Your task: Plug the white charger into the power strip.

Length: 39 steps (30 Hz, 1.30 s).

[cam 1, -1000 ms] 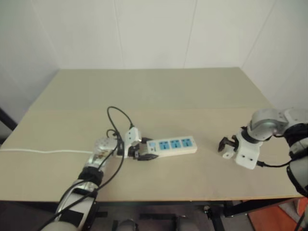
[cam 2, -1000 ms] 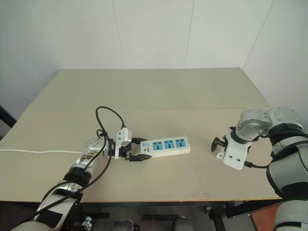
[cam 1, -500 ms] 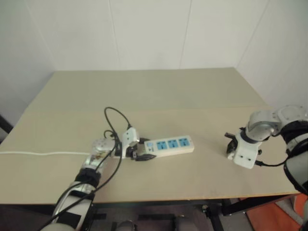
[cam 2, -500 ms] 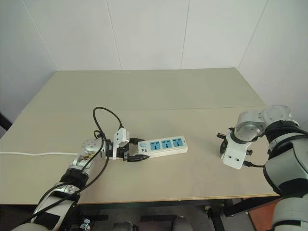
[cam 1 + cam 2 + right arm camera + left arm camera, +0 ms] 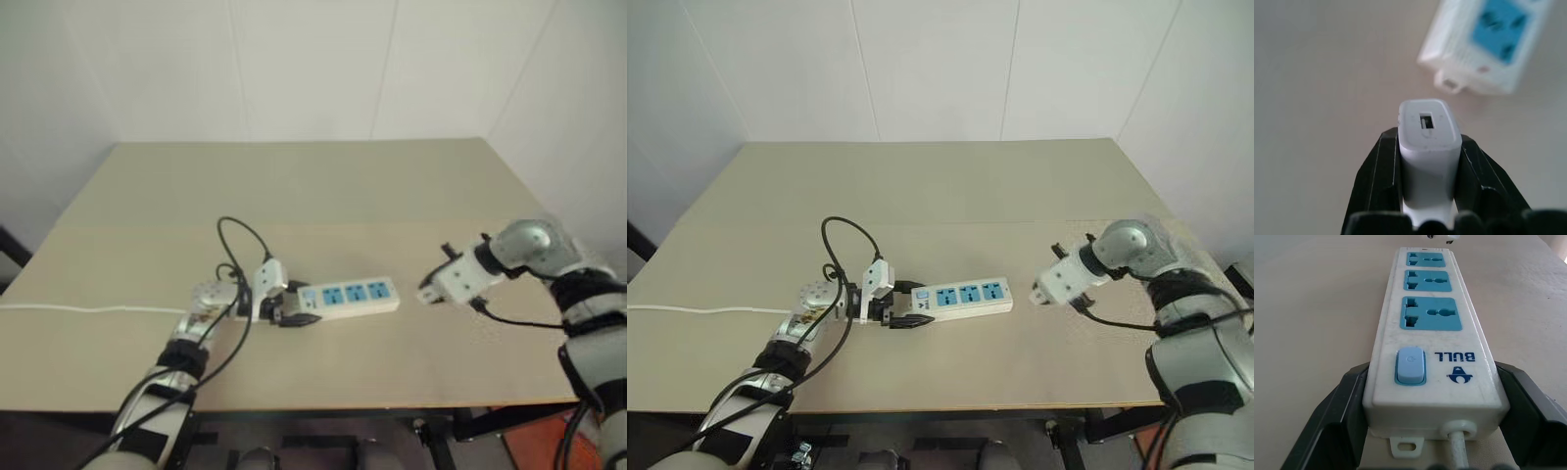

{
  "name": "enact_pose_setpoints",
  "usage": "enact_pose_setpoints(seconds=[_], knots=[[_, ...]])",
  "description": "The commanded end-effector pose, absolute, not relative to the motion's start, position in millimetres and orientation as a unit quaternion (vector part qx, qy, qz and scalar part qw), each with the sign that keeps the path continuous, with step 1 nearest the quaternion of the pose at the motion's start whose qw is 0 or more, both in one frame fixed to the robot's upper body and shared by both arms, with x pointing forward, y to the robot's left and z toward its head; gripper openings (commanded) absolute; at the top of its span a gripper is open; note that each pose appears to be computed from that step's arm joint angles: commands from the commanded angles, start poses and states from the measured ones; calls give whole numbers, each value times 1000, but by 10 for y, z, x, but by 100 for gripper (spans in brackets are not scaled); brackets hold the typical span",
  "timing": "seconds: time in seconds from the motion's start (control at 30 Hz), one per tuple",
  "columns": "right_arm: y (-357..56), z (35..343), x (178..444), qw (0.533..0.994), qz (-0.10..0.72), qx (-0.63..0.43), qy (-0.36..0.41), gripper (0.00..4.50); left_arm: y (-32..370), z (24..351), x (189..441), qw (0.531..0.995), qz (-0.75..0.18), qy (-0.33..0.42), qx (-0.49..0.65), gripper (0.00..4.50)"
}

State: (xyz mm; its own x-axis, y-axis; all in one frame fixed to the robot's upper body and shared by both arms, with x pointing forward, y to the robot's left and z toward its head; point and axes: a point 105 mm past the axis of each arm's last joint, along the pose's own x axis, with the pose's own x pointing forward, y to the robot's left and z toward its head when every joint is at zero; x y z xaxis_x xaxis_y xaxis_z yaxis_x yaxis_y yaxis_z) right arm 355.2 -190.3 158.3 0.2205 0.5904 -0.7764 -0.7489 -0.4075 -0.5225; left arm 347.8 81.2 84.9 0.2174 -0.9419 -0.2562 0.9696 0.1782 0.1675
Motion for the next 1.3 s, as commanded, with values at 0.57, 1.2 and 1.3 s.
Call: enact_pose_setpoints(seconds=[0.57,1.2,1.3], knots=[[-705,2009,3382,776,624,-50,-80,113,1039,773,3421,726,-661,75,178,328],[-462,1558,3337,751,651,-86,-68,113,1099,777,3360,714,-673,79,173,328],[-444,1554,3361,750,652,-86,-68,113,1094,777,3354,713,-675,79,173,328]])
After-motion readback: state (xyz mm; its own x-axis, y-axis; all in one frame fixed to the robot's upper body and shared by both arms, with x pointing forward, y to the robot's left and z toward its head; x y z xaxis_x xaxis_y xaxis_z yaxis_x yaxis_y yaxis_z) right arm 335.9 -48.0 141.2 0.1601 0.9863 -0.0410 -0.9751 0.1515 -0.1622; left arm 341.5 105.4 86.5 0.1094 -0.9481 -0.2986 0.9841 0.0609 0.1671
